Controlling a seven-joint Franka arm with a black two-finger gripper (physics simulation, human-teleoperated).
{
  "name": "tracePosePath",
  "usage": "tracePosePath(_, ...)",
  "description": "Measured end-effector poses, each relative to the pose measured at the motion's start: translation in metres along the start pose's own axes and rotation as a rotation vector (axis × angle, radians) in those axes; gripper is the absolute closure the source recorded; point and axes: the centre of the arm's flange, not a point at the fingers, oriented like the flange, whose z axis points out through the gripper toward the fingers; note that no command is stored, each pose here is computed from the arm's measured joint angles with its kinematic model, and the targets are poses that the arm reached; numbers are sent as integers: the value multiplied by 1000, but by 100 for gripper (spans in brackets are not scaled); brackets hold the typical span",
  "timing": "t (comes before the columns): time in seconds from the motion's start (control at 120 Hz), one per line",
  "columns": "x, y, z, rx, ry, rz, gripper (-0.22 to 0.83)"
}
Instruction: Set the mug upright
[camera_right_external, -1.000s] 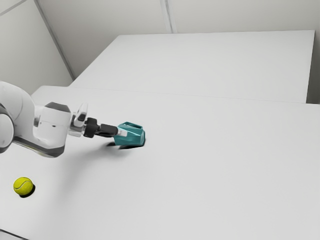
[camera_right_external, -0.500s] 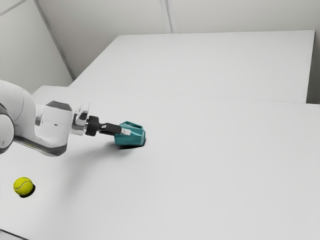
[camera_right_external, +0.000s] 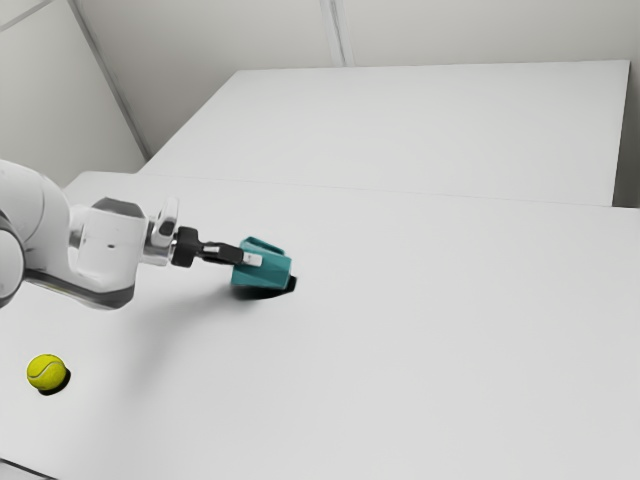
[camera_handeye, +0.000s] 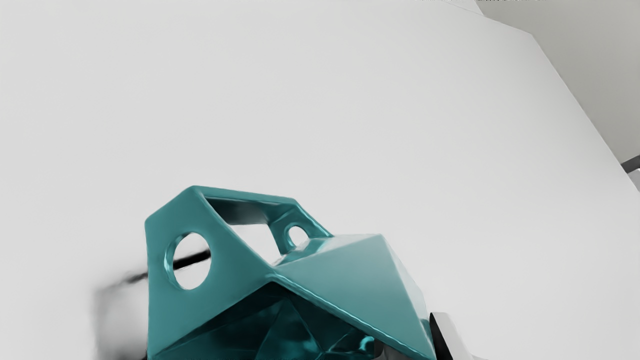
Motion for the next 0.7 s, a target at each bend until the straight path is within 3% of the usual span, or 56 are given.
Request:
tracePosePath(0.275,27,33,-9,-7,13,77,78)
tracePosePath(0.467,50,61,-21,37,-94,181,78)
tracePosePath(0.7,71,106,-31,129,-291,301,79)
